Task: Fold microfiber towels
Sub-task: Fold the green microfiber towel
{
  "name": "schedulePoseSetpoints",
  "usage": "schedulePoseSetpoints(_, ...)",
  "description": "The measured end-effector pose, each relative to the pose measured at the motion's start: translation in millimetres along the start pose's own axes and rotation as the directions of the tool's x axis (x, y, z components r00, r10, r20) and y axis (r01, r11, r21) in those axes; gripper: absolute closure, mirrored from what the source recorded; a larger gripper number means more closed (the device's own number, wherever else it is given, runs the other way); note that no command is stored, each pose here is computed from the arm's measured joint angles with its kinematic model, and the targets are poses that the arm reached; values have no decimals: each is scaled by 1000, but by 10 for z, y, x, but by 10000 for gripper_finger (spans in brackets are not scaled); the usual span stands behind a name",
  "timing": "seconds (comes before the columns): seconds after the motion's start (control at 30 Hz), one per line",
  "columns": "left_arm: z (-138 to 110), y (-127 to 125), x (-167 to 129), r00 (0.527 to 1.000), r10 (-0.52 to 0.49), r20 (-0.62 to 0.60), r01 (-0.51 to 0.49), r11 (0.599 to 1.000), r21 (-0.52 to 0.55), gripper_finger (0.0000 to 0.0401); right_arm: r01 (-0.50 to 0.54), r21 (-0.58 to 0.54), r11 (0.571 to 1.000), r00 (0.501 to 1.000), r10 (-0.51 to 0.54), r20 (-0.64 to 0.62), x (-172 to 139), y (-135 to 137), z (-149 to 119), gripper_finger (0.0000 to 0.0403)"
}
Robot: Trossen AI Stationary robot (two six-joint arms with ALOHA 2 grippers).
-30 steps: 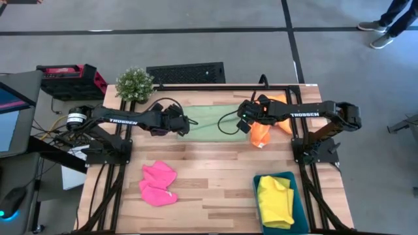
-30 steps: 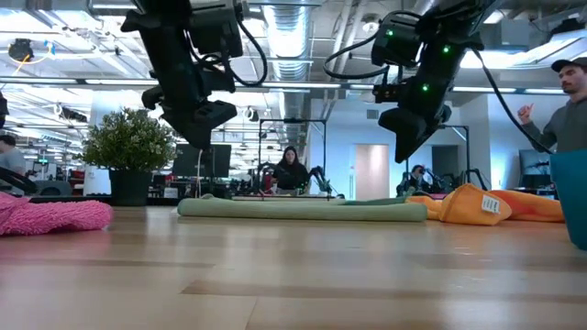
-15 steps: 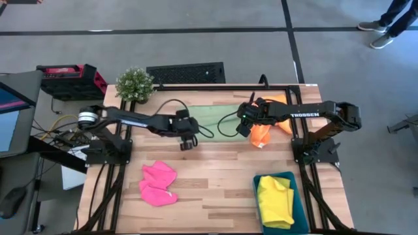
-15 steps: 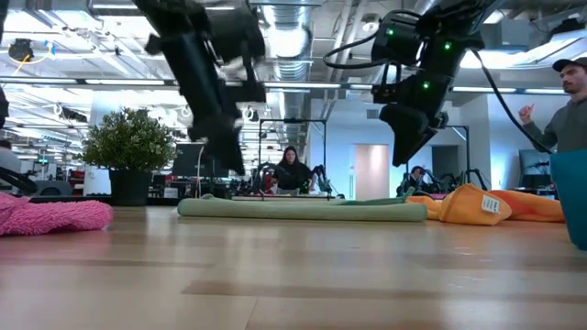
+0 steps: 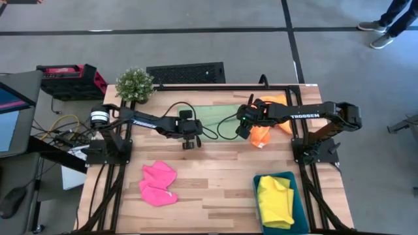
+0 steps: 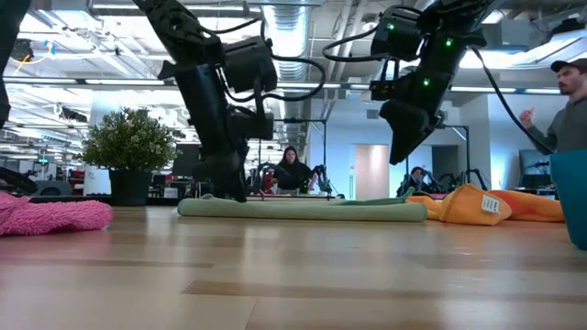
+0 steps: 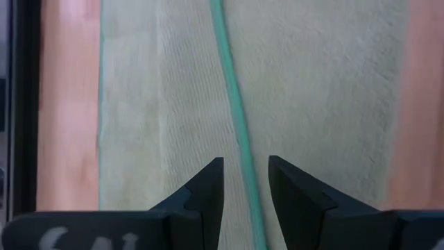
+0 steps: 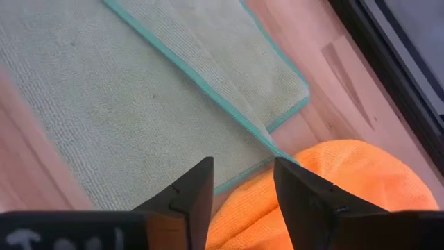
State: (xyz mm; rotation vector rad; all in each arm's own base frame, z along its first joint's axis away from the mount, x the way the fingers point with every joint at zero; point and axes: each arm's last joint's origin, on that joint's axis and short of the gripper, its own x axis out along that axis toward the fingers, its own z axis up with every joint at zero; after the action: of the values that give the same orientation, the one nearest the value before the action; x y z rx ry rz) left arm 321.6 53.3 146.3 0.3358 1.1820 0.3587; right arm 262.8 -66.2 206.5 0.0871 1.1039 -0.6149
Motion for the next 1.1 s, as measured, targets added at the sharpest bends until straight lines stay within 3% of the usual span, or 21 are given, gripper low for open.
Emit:
schedulePoseSetpoints(0.3, -47, 86, 74, 1000, 20, -24, -20, 1000, -2, 295, -2, 4, 1000, 1000, 2, 11, 0, 2, 11, 232)
schedulePoseSetpoints(0.47, -61, 74, 84, 999, -40, -17, 40, 999, 2, 295, -3, 6, 1000, 1000, 3, 17, 0, 3, 17, 230)
schedulePoseSetpoints(0.8, -66, 93, 87, 1000, 1, -27, 0, 1000, 28, 295, -4, 8, 1000, 1000, 4, 20, 0, 4, 20, 232)
schedulePoseSetpoints(1.1, -68, 80, 87, 999, -42, -22, 43, 998, 36, 295, -4, 8, 1000, 1000, 4, 21, 0, 4, 21, 231)
